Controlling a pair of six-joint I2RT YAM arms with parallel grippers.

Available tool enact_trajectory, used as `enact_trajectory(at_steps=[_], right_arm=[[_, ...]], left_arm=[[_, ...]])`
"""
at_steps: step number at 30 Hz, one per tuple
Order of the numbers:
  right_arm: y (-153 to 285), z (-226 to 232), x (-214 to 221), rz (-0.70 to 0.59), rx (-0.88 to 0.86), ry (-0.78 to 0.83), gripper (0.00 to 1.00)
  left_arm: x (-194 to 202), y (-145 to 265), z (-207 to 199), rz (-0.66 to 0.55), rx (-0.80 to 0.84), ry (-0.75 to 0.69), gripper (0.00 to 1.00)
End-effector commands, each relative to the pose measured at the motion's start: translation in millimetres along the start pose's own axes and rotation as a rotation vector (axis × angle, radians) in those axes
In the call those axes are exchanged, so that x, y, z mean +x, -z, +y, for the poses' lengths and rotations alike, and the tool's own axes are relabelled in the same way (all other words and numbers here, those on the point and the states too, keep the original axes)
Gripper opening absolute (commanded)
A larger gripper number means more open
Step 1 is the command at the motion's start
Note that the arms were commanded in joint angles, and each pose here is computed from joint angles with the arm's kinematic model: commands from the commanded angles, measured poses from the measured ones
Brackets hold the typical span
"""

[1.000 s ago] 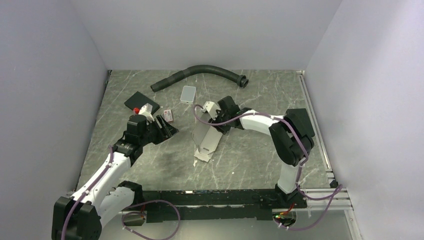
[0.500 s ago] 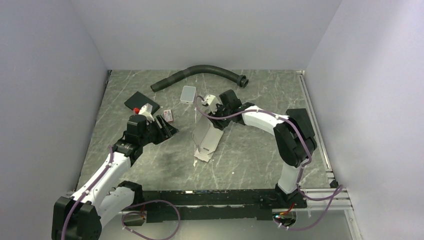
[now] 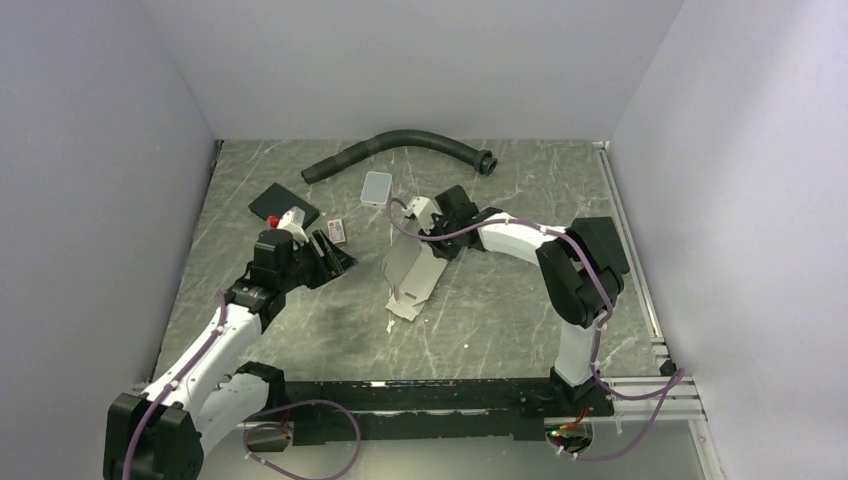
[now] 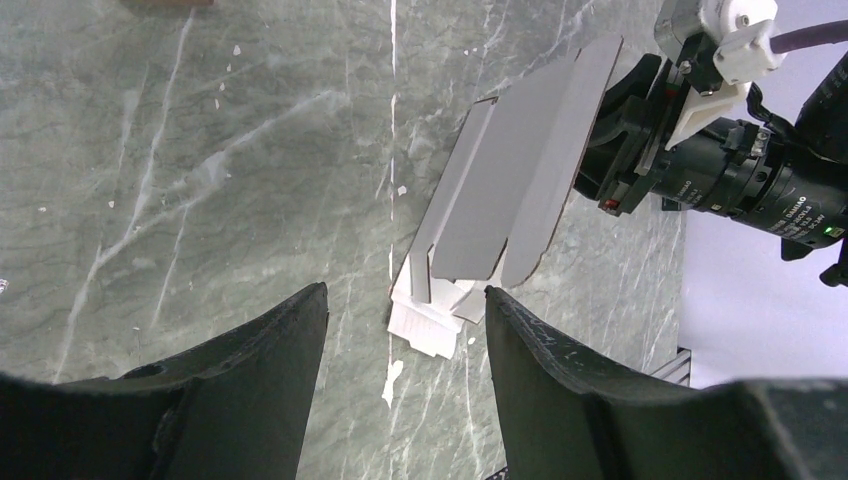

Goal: Fold the paper box
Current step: Fold the paper box at the center of the board.

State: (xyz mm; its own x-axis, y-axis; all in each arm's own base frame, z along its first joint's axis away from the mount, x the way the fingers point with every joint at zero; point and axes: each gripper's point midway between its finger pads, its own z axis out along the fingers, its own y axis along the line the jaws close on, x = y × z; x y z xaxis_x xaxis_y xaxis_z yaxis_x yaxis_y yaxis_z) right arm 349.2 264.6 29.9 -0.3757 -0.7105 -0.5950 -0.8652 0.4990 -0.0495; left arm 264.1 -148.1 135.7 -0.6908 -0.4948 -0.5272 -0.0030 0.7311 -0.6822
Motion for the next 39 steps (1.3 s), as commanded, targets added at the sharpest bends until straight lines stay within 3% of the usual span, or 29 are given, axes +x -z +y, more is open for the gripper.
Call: enact_trajectory(at_steps=[1, 9, 20, 28, 32, 34, 39], right_arm=[[6.3, -18.4, -14.0, -0.043, 0.138, 0.039, 0.00], [21.4, -59.1, -7.8, -0.059, 0.459, 0.052, 0.00], [25.6, -51.4, 0.3, -0.066, 0.318, -0.160, 0.02], [37.0, -40.0, -6.0, -0.116, 0.190, -0.253, 0.19], [39.6, -38.2, -7.2, -0.133, 0.157, -0.270, 0.23], [40.3, -37.9, -6.4, -0.130, 0.143, -0.275, 0.29], [60.6, -49.9, -12.2, -0.166, 0.152, -0.256, 0.42]], left_arm=[[-5.1, 2.0, -7.9, -0.014, 0.030, -0.008, 0.64], [-5.4, -0.2, -6.3, -0.013, 0.024, -0.007, 0.64], [20.9, -35.2, 5.0, 0.065, 0.081, 0.117, 0.62], [28.8, -83.8, -18.1, 0.144, 0.132, 0.075, 0.38], [32.6, -105.0, -23.6, 0.175, 0.161, 0.077, 0.16], [37.8, -115.3, -26.8, 0.203, 0.184, 0.084, 0.07], [49.1, -129.7, -26.4, 0.236, 0.176, 0.084, 0.05]])
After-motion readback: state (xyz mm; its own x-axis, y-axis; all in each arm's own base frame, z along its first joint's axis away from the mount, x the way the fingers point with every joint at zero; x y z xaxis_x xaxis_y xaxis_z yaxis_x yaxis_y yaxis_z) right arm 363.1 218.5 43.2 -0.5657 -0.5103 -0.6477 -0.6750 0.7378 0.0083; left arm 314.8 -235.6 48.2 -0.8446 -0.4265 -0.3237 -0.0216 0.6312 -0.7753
